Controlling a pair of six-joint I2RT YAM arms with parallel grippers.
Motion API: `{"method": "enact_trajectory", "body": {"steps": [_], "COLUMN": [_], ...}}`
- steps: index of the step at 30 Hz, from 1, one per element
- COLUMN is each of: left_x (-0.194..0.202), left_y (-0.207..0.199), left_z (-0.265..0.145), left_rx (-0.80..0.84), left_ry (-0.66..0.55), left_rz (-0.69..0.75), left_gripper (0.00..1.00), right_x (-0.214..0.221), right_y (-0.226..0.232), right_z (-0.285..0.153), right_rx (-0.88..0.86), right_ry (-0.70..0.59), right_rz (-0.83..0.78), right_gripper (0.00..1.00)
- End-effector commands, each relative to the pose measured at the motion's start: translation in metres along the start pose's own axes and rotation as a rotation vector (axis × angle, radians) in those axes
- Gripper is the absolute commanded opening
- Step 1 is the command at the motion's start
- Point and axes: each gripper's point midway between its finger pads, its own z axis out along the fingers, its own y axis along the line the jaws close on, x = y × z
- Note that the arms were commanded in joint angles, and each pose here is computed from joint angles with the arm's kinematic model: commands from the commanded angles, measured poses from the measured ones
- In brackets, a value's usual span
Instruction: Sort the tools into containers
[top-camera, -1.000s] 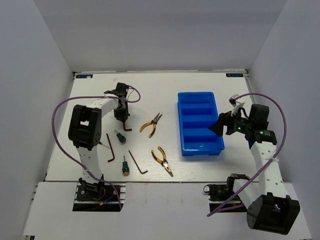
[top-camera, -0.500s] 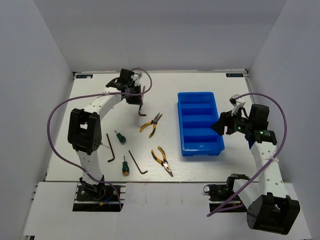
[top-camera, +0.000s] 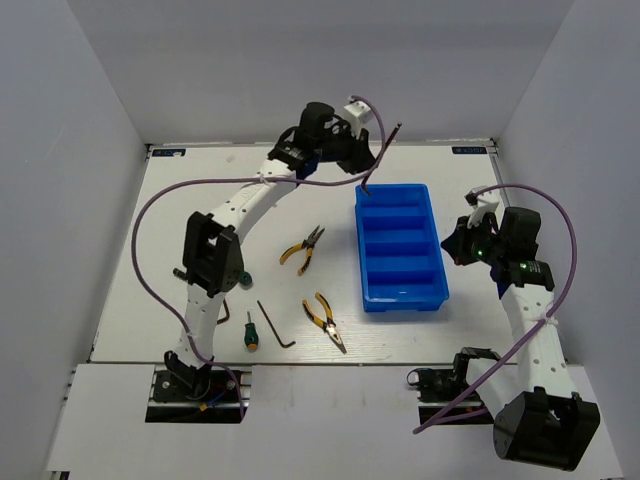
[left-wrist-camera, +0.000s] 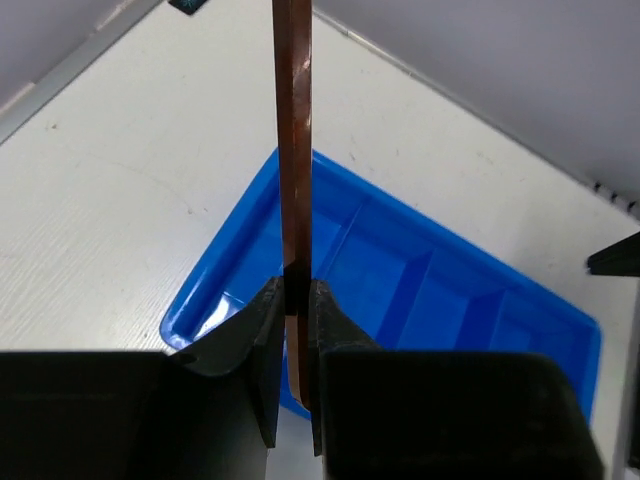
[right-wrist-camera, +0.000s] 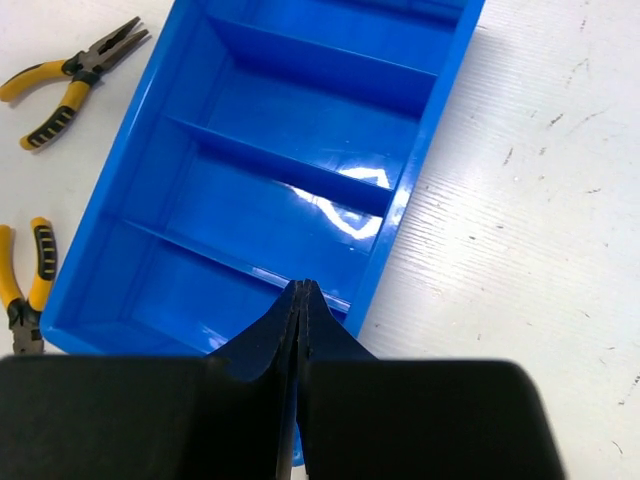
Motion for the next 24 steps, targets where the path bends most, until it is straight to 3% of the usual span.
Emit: {"method": "enact_trajectory", "body": {"steps": [1,6,9,24], "left_x": [0.000,0.004,0.004,0.050], "left_y": [-0.012,0.000,-0.011,0.024], "left_z": [0.023,0.048,0.061,0.090], "left_rx": [0.051,0.016,0.088,0.014], "left_ry": [-0.024,-0.068,-0.094,-0.021], "left_rz": [0.156,0.275,0.296,0.269], "left_gripper": [0.00,0.00,0.00,0.00], "right_x": [-0.013,-0.012,-0.011,-0.010], "right_y": [-0.009,-0.008,-0.010,-0.012], "right_z": [-0.003,-0.002,-0.002,-0.002], "right_rx": [0.049,0.044,0.050,0.056], "right_ry": [-0.051,-0.053,-0.052,-0.049], "right_rz": [-0.021,-0.030,-0.032,-0.039], "right_gripper": [0.00,0.00,0.00,0.00]}}
